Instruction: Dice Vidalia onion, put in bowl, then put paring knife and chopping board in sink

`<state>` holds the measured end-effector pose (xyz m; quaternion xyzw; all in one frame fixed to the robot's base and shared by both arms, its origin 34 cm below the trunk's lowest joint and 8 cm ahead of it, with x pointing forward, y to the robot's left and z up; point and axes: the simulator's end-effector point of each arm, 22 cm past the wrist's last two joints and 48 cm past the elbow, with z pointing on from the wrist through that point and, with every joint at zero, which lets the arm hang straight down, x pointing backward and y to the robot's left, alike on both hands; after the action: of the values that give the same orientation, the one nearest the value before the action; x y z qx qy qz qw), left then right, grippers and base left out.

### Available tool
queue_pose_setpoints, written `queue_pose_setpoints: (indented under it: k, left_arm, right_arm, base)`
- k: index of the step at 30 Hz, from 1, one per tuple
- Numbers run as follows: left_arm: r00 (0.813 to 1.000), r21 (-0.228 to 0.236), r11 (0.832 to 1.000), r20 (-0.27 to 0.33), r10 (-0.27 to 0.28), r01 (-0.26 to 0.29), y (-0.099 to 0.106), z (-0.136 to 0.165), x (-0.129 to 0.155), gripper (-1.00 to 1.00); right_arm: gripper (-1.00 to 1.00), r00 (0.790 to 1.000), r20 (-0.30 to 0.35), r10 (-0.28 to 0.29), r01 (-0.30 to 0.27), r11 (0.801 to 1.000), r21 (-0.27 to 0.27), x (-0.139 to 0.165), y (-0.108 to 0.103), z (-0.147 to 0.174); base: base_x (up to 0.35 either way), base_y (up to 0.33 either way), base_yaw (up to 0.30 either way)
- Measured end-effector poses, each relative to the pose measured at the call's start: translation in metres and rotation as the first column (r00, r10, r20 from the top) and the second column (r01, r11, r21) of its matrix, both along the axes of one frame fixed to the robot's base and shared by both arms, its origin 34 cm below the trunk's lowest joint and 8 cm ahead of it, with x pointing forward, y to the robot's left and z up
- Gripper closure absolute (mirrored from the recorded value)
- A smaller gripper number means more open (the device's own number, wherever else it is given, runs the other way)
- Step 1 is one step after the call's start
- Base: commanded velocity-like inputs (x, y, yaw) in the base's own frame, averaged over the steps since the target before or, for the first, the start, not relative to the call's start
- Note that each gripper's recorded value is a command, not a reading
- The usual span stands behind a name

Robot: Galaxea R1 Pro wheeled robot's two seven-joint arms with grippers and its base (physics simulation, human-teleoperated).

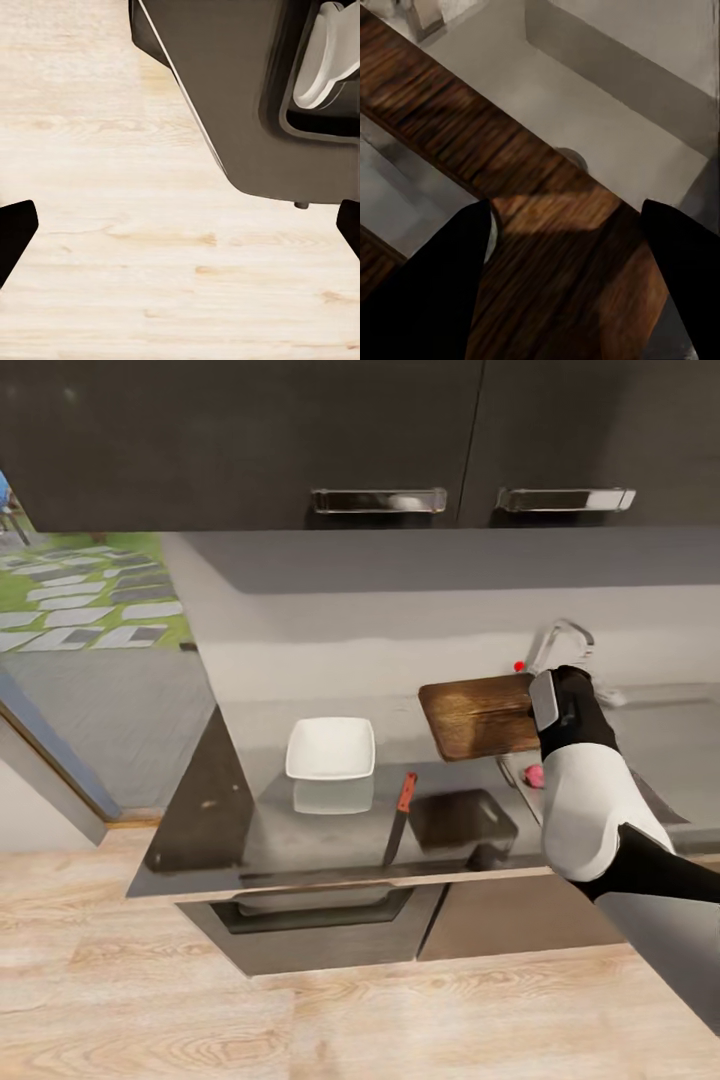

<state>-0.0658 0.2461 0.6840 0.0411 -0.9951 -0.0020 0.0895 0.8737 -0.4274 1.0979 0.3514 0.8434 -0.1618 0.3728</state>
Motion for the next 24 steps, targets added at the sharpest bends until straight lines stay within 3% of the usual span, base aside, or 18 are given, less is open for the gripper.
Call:
queue_pose_setpoints:
  k: [3,4,7,13,19,24]
  left_arm:
    - [1.0,0.0,1.0,-0.001,0.0,0.0,0.001,0.0,0.0,-1.0]
    - [1.0,0.0,1.0,-0.001,-0.001,0.001,0.001,0.0,-0.001,-1.0]
    - [1.0,0.0,1.0,-0.001,-0.001,0.001,0.001,0.0,-0.001,-1.0]
    - [1.0,0.0,1.0,-0.003,-0.001,0.001,0.001,0.0,-0.002,-1.0]
    - [1.0,0.0,1.0,-0.005,-0.001,0.001,0.0,0.001,-0.003,-1.0]
    - [1.0,-0.001,1.0,-0.009,-0.001,0.001,0.0,0.001,-0.005,-1.0]
  right_arm:
    - [1.0,0.999,-0.015,-0.048,0.048,0.999,-0.015,-0.008,-0.001,-0.002]
    - [1.0,0.997,-0.023,-0.07,0.07,0.998,0.008,-0.012,-0.001,-0.009]
    - [1.0,0.995,-0.041,-0.092,0.094,0.994,0.053,-0.019,0.003,-0.023]
    - [1.0,0.991,-0.063,-0.122,0.126,0.991,0.056,-0.025,0.002,-0.033]
    - [1.0,0.99,-0.091,-0.109,0.116,0.991,0.065,-0.027,0.011,-0.054]
    - [1.0,0.99,-0.078,-0.115,0.12,0.991,0.062,-0.025,0.012,-0.057]
  base:
    - [0.1,0.098,0.0]
    - [0.092,0.088,0.0]
    - [0.069,0.049,0.0]
    - [0.015,0.01,0.0]
    - [0.001,0.0,0.0]
    - [0.0,0.0,0.0]
